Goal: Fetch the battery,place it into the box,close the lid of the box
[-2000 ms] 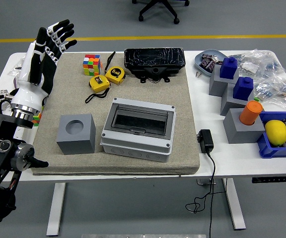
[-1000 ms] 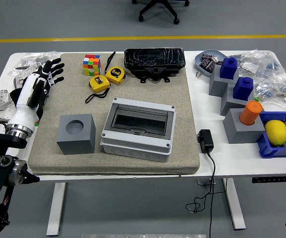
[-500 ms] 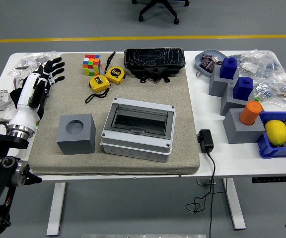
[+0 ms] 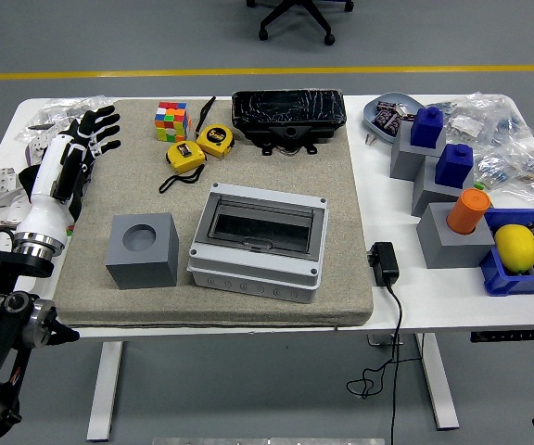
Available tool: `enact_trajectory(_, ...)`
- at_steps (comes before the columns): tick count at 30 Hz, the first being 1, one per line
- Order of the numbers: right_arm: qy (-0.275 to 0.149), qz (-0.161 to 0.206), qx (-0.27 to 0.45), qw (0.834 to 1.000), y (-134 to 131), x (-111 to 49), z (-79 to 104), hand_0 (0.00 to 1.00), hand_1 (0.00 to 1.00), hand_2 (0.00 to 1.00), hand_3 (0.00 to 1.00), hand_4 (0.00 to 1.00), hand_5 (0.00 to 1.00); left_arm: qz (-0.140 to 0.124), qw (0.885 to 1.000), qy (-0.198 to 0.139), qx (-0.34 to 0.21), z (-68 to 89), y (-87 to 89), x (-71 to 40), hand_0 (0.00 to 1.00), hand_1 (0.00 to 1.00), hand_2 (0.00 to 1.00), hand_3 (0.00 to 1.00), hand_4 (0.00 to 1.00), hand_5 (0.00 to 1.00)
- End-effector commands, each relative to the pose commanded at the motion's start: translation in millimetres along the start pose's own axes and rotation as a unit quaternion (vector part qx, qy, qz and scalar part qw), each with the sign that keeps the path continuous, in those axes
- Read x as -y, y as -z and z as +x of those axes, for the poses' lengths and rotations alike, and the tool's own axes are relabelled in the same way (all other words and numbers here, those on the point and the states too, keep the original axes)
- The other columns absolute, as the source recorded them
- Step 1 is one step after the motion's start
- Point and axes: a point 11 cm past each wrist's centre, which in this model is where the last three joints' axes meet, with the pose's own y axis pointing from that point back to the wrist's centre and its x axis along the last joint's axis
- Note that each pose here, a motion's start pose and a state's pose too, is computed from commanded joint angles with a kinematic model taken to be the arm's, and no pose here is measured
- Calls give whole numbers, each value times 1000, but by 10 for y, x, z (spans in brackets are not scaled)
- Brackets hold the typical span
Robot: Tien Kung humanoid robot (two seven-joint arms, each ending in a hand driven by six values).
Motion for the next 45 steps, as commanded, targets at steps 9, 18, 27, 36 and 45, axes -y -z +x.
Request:
enact_trajectory(9, 0, 1, 1, 1000, 6, 1, -2, 880, 842, 784, 827, 998, 998, 0, 1000, 1, -1, -14, 4, -1, 695, 800, 799, 788, 998, 998)
enact_trajectory(18, 0, 2, 2, 1000, 20, 2, -3, 881, 842, 784, 827, 998, 998, -1, 1000, -10, 3, 57, 8, 16, 737, 806, 797, 787, 998, 998)
enact_trajectory(27, 0, 2, 2, 1000, 21, 2, -3, 881, 842, 784, 827, 998, 998, -4, 1000, -14, 5, 79, -8, 23, 802, 834, 799, 784, 998, 998)
enact_trajectory(36, 0, 2, 2, 1000, 22, 2, -3, 882, 842, 784, 827, 998, 998, -5, 1000, -16, 4, 86, -16, 24, 803, 833, 800, 783, 998, 998)
enact_trajectory(45, -1, 3, 1, 1000, 29, 3, 1, 881, 842, 784, 827, 998, 998, -6, 1000, -16, 5, 88, -16, 23, 804, 835, 799, 785, 998, 998)
